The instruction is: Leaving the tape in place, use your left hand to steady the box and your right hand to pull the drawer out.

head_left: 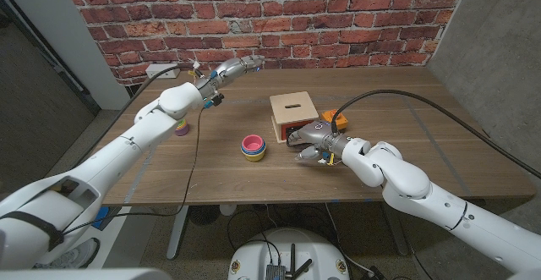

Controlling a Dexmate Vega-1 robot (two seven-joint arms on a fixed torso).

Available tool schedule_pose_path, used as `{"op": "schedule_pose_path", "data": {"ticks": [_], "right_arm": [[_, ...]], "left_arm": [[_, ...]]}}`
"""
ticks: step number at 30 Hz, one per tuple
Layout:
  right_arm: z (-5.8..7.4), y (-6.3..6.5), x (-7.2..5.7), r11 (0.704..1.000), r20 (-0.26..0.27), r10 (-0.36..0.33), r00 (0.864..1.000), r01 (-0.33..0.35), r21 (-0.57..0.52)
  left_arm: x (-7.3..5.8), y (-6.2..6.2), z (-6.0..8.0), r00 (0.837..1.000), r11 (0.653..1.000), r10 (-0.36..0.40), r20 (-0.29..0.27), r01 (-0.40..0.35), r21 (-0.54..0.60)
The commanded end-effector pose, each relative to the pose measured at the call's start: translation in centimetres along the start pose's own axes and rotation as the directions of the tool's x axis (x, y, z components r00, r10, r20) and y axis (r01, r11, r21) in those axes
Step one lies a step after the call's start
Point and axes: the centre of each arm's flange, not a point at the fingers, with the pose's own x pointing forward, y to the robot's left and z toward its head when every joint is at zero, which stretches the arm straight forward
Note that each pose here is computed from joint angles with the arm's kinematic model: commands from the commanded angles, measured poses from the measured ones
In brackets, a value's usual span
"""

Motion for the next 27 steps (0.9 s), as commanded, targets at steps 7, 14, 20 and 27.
{"op": "schedule_pose_path", "data": {"ticks": [7, 14, 20, 27], "right_arm": [[0.16, -0.17, 0.55, 0.999, 0.014, -0.016, 1.000, 0.016, -0.039], [0.28, -0.14, 0.72, 0.998, 0.014, -0.028, 1.000, 0.029, -0.055], [0.26, -0.20, 0.89, 0.997, 0.014, -0.032, 0.999, 0.033, -0.070], [0.17, -0.24, 1.08, 0.994, 0.005, -0.054, 0.999, 0.054, -0.092]], "left_arm": [[0.33, -0.60, 0.19, 1.000, 1.000, -0.011, 0.011, 0.011, -0.003], [0.08, -0.71, 0.19, 1.000, 1.000, -0.006, 0.010, 0.006, -0.006], [-0.11, -0.83, 0.18, 1.000, 1.000, -0.003, 0.009, 0.003, -0.008], [-0.28, -0.88, 0.17, 1.000, 1.000, -0.003, 0.010, 0.003, -0.011]]}}
